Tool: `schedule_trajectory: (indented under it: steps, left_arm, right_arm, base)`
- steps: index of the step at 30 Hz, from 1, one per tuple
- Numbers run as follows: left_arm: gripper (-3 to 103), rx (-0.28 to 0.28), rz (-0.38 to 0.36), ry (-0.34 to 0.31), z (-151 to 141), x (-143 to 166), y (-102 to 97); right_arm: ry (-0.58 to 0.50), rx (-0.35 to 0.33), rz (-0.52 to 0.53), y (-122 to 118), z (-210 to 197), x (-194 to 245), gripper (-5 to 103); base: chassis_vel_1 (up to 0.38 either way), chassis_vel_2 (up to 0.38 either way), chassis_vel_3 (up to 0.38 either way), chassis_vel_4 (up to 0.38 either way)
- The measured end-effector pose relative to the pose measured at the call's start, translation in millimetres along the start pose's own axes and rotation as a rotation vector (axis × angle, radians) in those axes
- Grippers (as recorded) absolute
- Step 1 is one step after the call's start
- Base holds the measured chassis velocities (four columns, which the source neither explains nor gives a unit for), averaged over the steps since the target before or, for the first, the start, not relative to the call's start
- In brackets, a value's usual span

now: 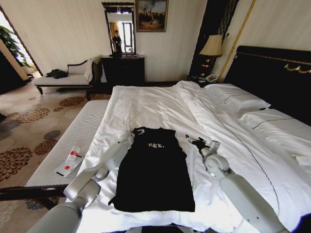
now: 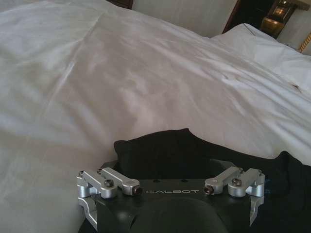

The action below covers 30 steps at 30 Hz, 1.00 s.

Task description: Fold the clothes on the bed.

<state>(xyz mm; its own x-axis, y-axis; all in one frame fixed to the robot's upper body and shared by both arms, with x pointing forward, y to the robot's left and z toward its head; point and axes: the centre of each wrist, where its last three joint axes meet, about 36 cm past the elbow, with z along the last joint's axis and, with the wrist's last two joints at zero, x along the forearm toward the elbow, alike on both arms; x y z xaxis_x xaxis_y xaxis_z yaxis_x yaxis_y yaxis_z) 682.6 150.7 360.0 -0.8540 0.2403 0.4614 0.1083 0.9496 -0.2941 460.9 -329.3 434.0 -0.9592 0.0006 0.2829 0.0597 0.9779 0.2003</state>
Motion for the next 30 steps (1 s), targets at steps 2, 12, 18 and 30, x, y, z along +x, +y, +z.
schedule_trajectory:
  steps: [2, 12, 18, 30]
  left_arm:
    - [100, 0.006, -0.011, 0.004, 1, -3, -2.0]
    - [102, -0.052, -0.060, -0.031, -9, -5, 5.3]
    - [88, -0.085, -0.080, -0.018, -5, -9, 6.0]
    - [44, -0.091, -0.079, -0.035, -5, -10, 1.7]
  right_arm:
    - [-0.002, -0.001, 0.004, -2, -1, 0, 100]
    - [0.005, -0.008, 0.009, -3, 4, 1, 100]
    - [0.003, -0.013, 0.006, 0, 3, -1, 100]
    - [0.008, -0.033, 0.007, 1, 1, -2, 100]
  base:
    - [0.000, 0.000, 0.000, 0.000]
    - [0.000, 0.000, 0.000, 0.000]
    - [0.000, 0.000, 0.000, 0.000]
    - [0.000, 0.000, 0.000, 0.000]
